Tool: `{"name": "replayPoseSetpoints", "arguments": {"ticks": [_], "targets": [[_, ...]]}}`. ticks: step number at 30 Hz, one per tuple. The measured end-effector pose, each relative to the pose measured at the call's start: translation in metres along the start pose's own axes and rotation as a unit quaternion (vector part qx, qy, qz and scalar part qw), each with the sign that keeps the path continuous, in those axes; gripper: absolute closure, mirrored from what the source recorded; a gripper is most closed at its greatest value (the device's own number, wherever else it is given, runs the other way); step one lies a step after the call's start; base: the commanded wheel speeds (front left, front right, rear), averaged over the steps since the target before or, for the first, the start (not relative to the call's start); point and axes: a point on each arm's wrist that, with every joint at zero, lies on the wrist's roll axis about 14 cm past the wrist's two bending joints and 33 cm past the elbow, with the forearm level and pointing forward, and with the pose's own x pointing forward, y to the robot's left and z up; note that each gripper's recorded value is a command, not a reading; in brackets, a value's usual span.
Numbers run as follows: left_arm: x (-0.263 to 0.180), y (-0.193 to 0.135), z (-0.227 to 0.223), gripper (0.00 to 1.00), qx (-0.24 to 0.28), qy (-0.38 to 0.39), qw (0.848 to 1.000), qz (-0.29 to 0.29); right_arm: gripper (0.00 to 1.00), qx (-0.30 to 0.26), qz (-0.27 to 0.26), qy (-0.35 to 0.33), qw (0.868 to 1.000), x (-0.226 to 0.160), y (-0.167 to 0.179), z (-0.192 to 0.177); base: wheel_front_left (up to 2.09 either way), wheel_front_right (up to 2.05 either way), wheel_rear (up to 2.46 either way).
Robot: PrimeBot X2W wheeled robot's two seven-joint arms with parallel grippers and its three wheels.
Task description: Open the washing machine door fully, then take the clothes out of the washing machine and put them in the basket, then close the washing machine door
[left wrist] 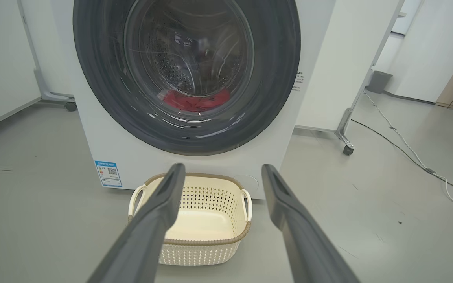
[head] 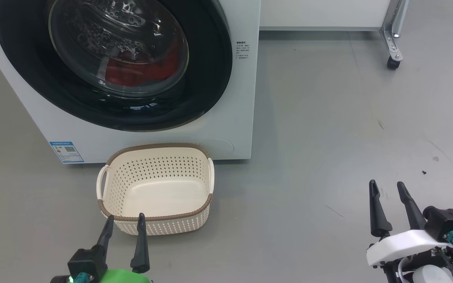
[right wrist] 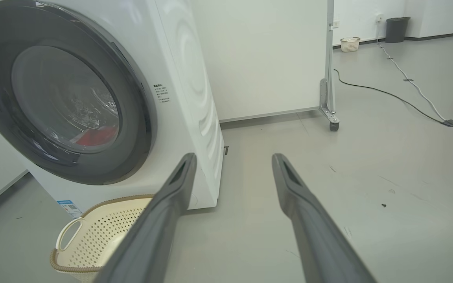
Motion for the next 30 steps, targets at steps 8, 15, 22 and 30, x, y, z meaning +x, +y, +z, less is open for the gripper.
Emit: {"name": "replayPoseSetpoints", "arguments": {"ticks": [8,15,22,30], "targets": [[0.000,0.006,-0.006,0.00,-0.001,0.009,1.000,0.009,0.00,0.001,-0.004,0.009,1.000,-0.001,-0.002,-0.006,0.00,0.00,0.00],[0.000,0.012,-0.006,0.00,0.000,0.009,1.000,0.019,0.00,0.002,-0.004,0.012,1.000,0.000,-0.003,-0.008,0.00,0.00,0.00],[0.000,0.016,-0.007,0.00,0.001,0.012,1.000,0.024,0.00,0.002,-0.004,0.015,1.000,0.001,-0.003,-0.009,0.00,0.00,0.00],[0.003,0.016,-0.006,0.00,0.002,0.010,1.000,0.024,0.00,0.002,-0.003,0.013,1.000,0.004,-0.002,-0.008,0.00,0.00,0.00]]}}
